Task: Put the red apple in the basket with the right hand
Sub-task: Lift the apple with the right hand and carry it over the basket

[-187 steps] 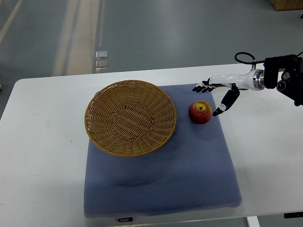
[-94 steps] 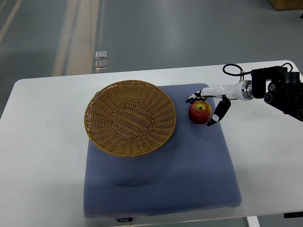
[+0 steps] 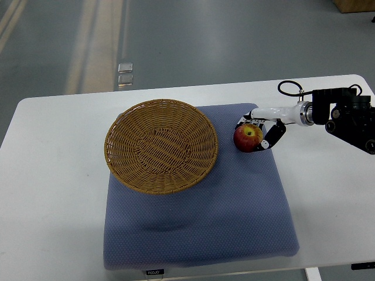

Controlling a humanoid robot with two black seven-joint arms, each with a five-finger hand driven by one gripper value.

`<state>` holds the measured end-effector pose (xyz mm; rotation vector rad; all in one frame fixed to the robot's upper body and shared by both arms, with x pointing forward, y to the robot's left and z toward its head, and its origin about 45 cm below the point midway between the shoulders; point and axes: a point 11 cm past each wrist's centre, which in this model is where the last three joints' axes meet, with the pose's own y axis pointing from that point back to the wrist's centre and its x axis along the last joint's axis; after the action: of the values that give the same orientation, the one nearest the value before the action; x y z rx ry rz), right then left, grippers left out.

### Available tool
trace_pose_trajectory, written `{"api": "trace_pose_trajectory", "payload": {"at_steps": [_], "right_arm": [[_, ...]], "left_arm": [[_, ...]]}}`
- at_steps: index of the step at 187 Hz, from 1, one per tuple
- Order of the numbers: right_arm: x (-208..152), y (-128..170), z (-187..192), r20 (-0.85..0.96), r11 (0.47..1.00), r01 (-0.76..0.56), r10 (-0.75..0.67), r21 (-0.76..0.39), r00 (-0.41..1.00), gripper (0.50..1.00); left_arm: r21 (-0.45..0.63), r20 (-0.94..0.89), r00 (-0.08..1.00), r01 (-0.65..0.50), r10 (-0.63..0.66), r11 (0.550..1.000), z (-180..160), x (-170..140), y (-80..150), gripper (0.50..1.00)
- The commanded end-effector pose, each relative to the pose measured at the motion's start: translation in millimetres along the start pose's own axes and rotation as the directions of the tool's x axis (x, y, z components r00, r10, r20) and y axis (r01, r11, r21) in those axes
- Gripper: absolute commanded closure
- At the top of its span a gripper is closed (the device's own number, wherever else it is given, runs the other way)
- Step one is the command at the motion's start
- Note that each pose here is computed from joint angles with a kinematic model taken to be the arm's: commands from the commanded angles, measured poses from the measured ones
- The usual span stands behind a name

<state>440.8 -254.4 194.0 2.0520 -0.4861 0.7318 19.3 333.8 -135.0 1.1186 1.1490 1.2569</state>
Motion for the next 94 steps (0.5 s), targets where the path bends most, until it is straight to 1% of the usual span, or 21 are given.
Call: {"api": "trace_pose_trajectory", "payload": {"at_steps": [1, 11, 12, 25, 35, 36, 46, 55, 56, 58, 70, 79, 80, 94], "right_arm": [[24.1, 2.4, -13.8, -0.014, 0.999, -0.045, 0.046, 0.027, 0.999, 0.914], [24.1, 2.4, -13.9, -0.014, 0.999, -0.045, 0.046, 0.027, 0.999, 0.914], [35.2, 2.7, -22.6, -0.025, 0.997, -0.061, 0.062, 0.042, 0.998, 0.914], [56.5, 3.9, -40.4, -0.055, 0.994, -0.087, 0.091, 0.069, 0.994, 0.914], [56.5, 3.9, -40.5, -0.055, 0.994, -0.087, 0.091, 0.069, 0.994, 0.914], [68.0, 4.4, -52.7, -0.074, 0.991, -0.097, 0.104, 0.089, 0.992, 0.914], [78.3, 4.2, -66.2, -0.092, 0.988, -0.104, 0.115, 0.111, 0.989, 0.914], [78.3, 4.1, -66.2, -0.092, 0.988, -0.104, 0.115, 0.111, 0.989, 0.914], [83.7, 0.6, -81.5, -0.109, 0.985, -0.100, 0.116, 0.137, 0.987, 0.914], [85.2, -0.4, -85.8, -0.114, 0.985, -0.099, 0.116, 0.144, 0.987, 0.914], [85.1, -9.2, -107.8, -0.133, 0.980, -0.078, 0.103, 0.182, 0.986, 0.910], [85.1, -9.2, -107.9, -0.133, 0.980, -0.078, 0.103, 0.182, 0.986, 0.910], [81.4, -18.0, -124.3, -0.146, 0.976, -0.061, 0.093, 0.209, 0.985, 0.910], [69.3, -32.4, -147.0, -0.171, 0.969, -0.022, 0.065, 0.246, 0.983, 0.906]], "left_arm": [[0.000, 0.000, 1.000, 0.001, -0.001, 1.000, 0.0, 0.0, 0.0, 0.500], [0.000, 0.000, 1.000, 0.001, -0.001, 1.000, 0.0, 0.0, 0.0, 0.500], [0.000, 0.000, 1.000, 0.001, -0.001, 1.000, 0.0, 0.0, 0.0, 0.500], [0.000, 0.000, 1.000, -0.001, 0.001, 1.000, 0.0, 0.2, 0.0, 0.500], [0.000, 0.000, 1.000, -0.001, 0.001, 1.000, 0.0, 0.2, 0.0, 0.500], [0.000, 0.000, 1.000, -0.001, 0.001, 1.000, 0.0, 0.2, 0.0, 0.500], [0.000, 0.000, 1.000, -0.001, 0.001, 1.000, 0.0, 0.2, 0.0, 0.500], [0.000, 0.000, 1.000, -0.001, 0.001, 1.000, 0.0, 0.2, 0.0, 0.500], [0.000, 0.000, 1.000, -0.001, 0.001, 1.000, 0.0, 0.2, 0.0, 0.500], [0.000, 0.000, 1.000, 0.001, -0.001, 1.000, 0.0, 0.0, 0.0, 0.500], [0.000, 0.000, 1.000, -0.001, 0.001, 1.000, 0.0, 0.2, 0.0, 0.500], [0.000, 0.000, 1.000, -0.001, 0.001, 1.000, 0.0, 0.2, 0.0, 0.500], [0.000, 0.000, 1.000, -0.001, 0.001, 1.000, 0.0, 0.2, 0.0, 0.500], [0.000, 0.000, 1.000, -0.001, 0.001, 1.000, 0.0, 0.2, 0.0, 0.500]]}}
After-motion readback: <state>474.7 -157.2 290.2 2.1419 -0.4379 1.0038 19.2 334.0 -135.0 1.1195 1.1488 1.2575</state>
